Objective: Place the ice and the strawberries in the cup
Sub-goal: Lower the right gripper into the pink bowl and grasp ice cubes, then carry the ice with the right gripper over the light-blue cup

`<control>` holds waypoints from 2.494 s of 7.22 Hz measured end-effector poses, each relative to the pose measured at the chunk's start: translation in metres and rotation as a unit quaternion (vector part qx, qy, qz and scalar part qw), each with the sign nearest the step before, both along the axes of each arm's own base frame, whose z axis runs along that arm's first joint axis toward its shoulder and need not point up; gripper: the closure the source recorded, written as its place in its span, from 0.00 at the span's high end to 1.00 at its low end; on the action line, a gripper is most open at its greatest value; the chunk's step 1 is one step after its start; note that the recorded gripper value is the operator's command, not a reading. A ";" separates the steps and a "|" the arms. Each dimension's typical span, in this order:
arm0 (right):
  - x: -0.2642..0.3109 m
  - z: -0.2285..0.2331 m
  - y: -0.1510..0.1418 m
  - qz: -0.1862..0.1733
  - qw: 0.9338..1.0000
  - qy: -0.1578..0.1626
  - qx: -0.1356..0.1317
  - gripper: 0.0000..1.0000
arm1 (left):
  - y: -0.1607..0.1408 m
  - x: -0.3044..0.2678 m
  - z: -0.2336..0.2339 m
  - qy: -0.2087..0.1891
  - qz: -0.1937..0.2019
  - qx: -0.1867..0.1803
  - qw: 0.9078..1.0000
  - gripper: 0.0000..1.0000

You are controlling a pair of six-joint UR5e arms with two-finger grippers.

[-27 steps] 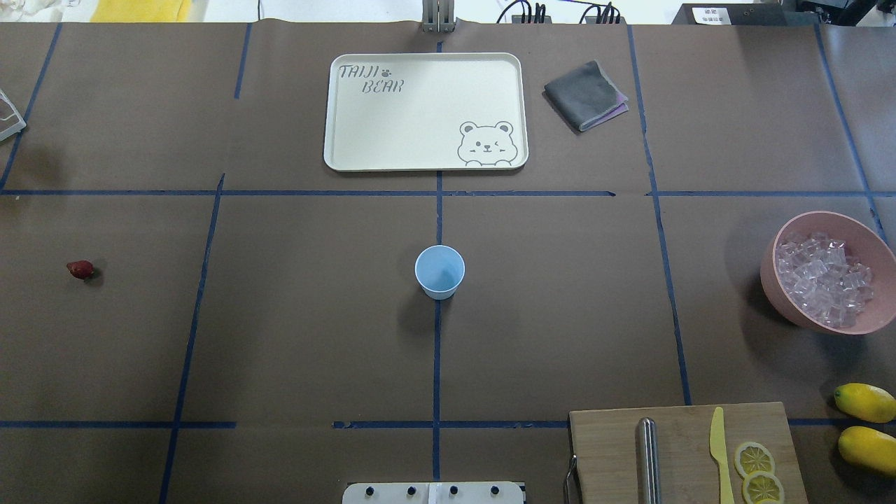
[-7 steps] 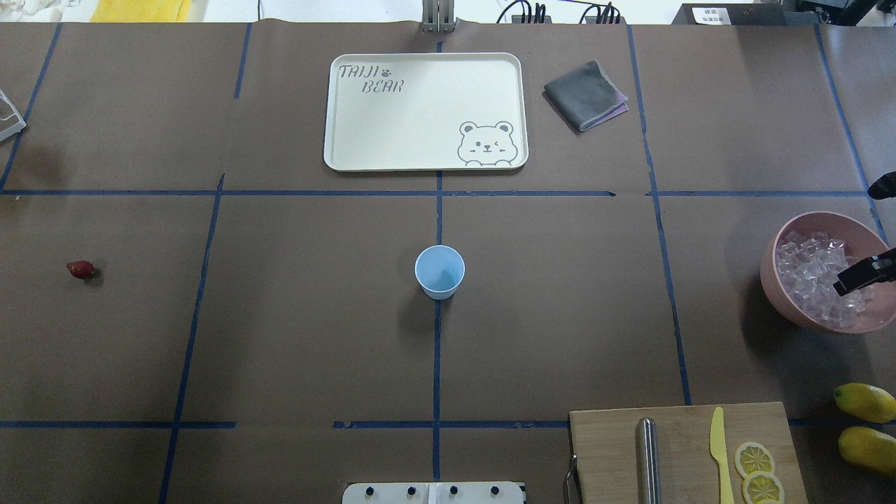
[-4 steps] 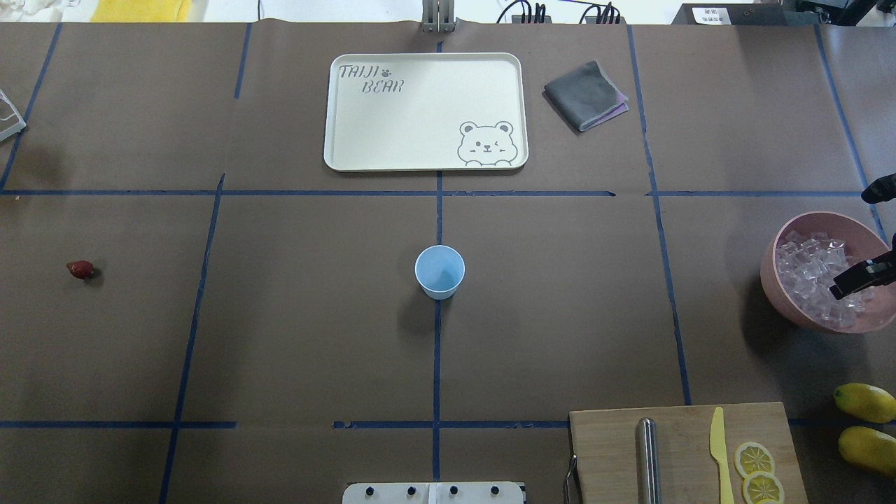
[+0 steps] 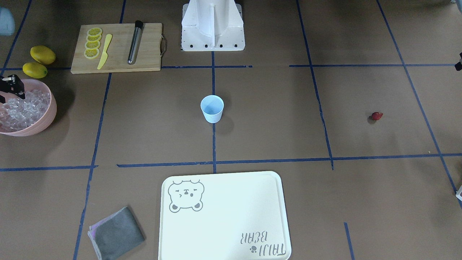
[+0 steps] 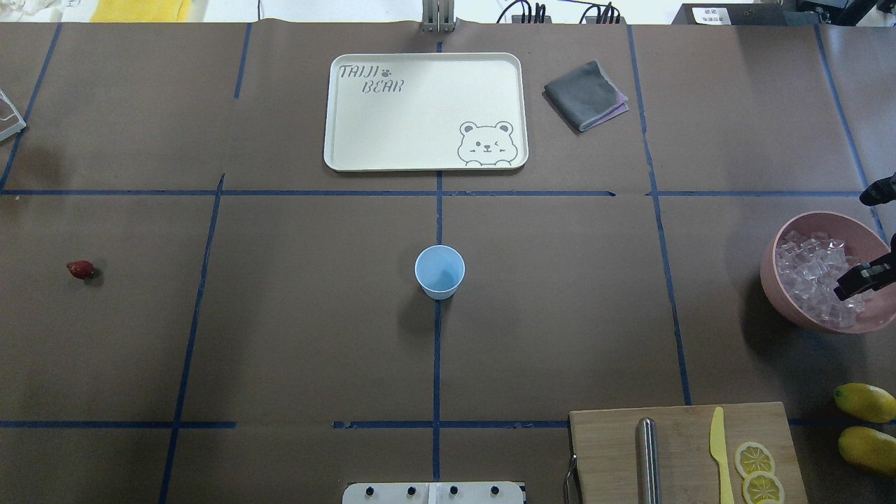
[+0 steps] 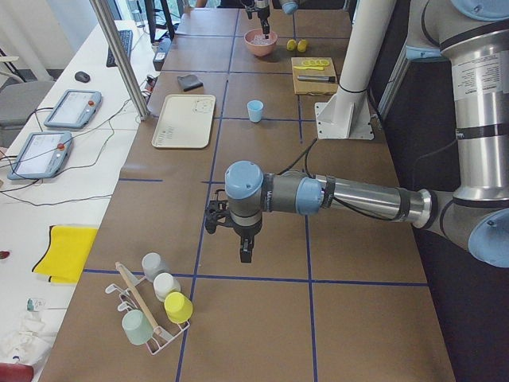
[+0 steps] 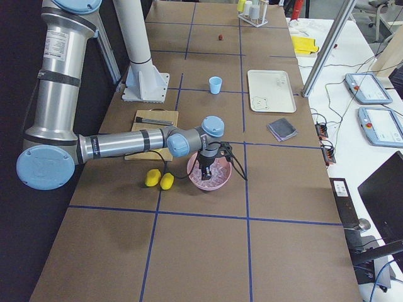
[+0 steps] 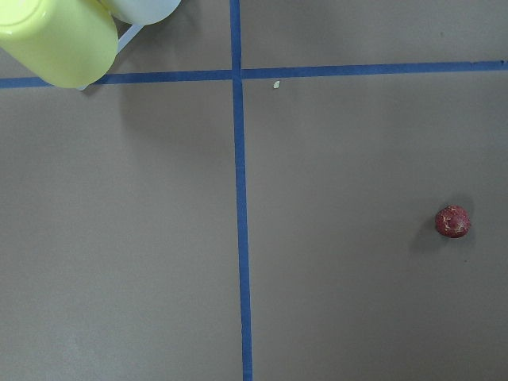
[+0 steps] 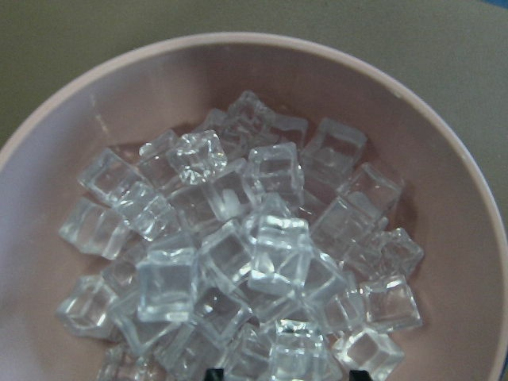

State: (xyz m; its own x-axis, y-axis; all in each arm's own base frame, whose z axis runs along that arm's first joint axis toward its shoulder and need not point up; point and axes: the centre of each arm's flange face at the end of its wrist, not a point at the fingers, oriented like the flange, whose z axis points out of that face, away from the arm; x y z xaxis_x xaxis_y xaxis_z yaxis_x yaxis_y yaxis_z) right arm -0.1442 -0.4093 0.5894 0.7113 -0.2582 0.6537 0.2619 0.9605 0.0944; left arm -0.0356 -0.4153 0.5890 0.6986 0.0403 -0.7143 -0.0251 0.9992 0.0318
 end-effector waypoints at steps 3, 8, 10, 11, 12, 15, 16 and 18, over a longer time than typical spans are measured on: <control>-0.003 -0.006 -0.006 0.006 1.000 -0.002 0.002 0.39 | 0.000 0.000 0.000 0.000 0.000 0.001 1.000 1.00; -0.002 -0.011 -0.007 0.010 1.000 -0.006 0.002 0.00 | -0.001 0.000 -0.001 0.000 0.001 0.002 1.000 1.00; 0.026 -0.042 -0.004 0.037 0.999 -0.019 0.009 0.00 | -0.001 0.000 -0.003 0.000 0.000 0.004 1.000 1.00; 0.047 -0.065 0.006 0.055 0.998 -0.024 0.008 0.00 | -0.001 0.000 -0.005 0.000 0.000 0.006 1.000 1.00; 0.060 -0.094 0.016 0.065 0.997 -0.032 0.011 0.00 | -0.001 0.000 -0.006 0.000 0.000 0.007 1.000 1.00; 0.015 -0.209 -0.011 0.116 0.987 -0.108 -0.026 0.01 | 0.000 0.000 -0.011 0.003 0.000 0.011 1.000 1.00; -0.037 -0.265 -0.022 0.130 0.981 -0.134 -0.053 0.01 | 0.000 0.000 -0.014 0.004 0.000 0.013 1.000 1.00; -0.175 -0.375 -0.029 0.162 0.971 -0.157 -0.084 0.01 | -0.002 0.001 -0.017 0.005 0.000 0.023 1.000 1.00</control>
State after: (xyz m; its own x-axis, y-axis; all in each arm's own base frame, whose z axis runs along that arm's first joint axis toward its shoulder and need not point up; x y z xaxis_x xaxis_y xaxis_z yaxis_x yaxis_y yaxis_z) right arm -0.3190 -0.4382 0.2142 0.4971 0.0743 0.8645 -0.0727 0.9964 -0.0438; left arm -0.0350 -0.4173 0.5723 0.6911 0.0735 -0.7191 -0.0240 0.9966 0.0789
